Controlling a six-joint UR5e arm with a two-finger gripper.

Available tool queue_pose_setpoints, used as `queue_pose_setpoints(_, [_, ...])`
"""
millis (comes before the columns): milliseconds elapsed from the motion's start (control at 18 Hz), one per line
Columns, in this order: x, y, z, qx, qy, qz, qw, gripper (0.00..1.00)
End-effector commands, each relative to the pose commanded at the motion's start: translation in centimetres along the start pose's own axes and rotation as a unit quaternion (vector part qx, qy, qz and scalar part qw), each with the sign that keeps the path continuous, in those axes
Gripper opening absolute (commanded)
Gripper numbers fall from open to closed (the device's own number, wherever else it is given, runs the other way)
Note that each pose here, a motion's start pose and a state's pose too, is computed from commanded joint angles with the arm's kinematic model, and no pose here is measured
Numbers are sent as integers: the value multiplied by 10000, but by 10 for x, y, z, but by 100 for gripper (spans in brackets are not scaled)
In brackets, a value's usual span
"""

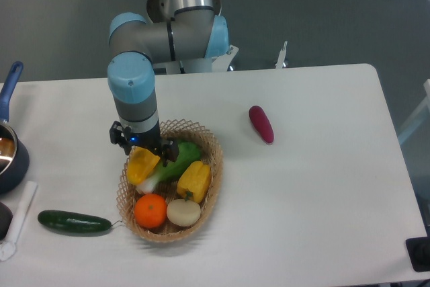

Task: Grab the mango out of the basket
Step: 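Close the gripper around the yellow mango in the basket, then lift the yellow mango out of the basket and carry it toward the eggplant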

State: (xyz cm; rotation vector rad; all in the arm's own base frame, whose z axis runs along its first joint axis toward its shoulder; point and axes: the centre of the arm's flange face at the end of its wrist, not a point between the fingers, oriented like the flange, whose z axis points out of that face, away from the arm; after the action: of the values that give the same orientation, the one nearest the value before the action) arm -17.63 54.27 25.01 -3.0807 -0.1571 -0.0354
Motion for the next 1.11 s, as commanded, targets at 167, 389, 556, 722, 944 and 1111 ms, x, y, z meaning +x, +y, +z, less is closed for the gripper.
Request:
queue_pose_setpoints(167, [3,0,10,-87,35,42,9999,100])
queue_pose_setpoints(389, [3,-1,10,-74,29,73,9999,97])
queue_pose_setpoints(556, [3,-1,10,-84,25,73,9999,82])
queue_pose_setpoints(722, [3,-1,9,-70,19,81,9999,81])
queue_pose_setpoints(944, [3,-1,8,-73,12,97,9999,74])
queue_pose_setpoints(1111, [3,-1,6,-53,2,105,9999,72])
